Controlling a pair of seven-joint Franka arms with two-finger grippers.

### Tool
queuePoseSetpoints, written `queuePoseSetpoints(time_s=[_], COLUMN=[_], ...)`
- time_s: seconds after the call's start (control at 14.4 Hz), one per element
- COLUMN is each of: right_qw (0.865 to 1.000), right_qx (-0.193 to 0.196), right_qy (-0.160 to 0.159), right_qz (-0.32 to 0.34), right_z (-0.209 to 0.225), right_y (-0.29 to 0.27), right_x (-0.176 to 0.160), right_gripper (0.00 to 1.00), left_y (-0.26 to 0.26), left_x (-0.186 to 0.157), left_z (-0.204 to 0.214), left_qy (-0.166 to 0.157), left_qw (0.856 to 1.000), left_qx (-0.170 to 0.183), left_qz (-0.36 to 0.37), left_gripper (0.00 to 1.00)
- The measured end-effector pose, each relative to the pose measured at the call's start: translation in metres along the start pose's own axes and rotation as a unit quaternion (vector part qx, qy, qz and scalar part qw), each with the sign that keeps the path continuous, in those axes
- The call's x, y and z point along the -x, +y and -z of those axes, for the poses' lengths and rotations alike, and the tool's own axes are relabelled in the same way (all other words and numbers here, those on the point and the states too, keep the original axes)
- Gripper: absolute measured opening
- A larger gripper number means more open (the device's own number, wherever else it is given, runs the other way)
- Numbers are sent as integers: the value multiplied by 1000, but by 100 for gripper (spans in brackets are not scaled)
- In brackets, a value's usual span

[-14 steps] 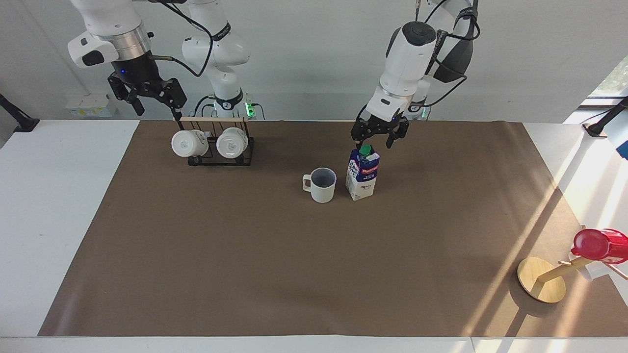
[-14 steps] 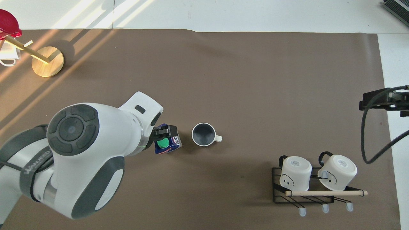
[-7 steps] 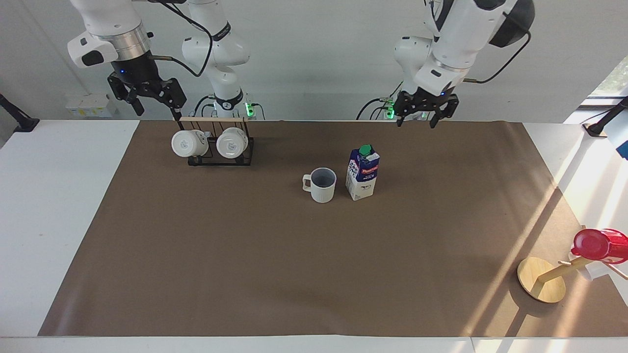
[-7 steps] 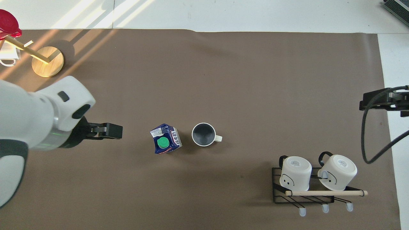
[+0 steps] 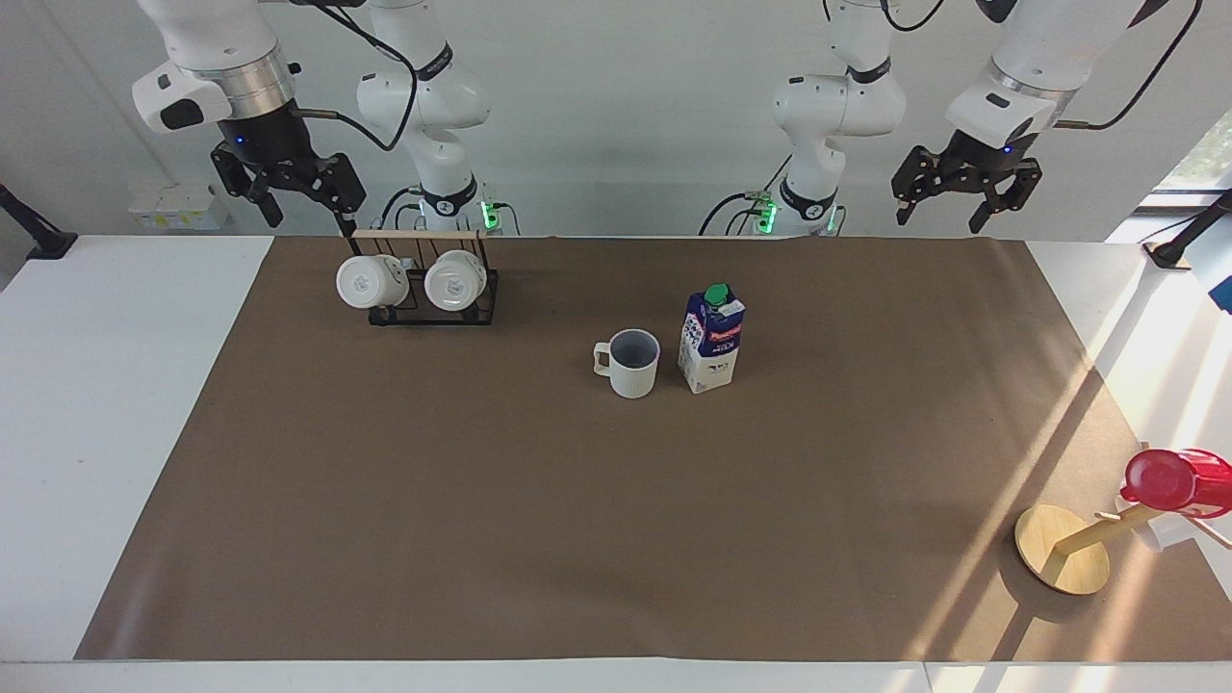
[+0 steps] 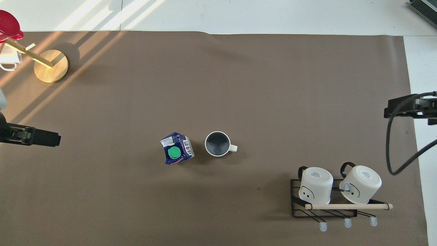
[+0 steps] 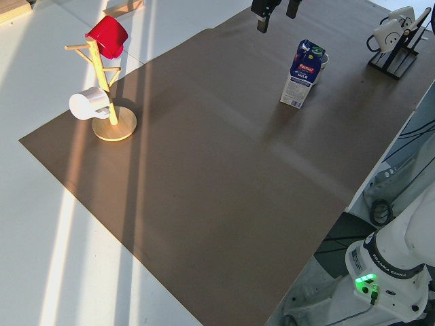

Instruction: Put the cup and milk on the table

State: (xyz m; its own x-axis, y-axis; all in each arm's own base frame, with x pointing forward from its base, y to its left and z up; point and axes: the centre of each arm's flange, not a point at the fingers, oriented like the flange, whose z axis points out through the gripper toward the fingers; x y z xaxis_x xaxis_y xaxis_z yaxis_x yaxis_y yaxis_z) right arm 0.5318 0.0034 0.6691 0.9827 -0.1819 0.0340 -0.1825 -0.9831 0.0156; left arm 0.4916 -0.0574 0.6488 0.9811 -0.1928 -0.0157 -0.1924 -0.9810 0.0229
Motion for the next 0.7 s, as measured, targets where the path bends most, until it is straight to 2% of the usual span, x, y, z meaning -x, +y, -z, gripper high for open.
queuePoseSetpoints(time_s=[0.7], right_qw=[1000], right_qx=[0], right_qy=[0], right_qz=[0], right_z=[0], right_y=[0], right_x=[0], right_gripper=[100], left_y=[-5], left_x=[1], left_z=[-1], left_qy=[-5], left_qw=[1000], left_qx=[1], left_qz=[4], left_gripper=[100])
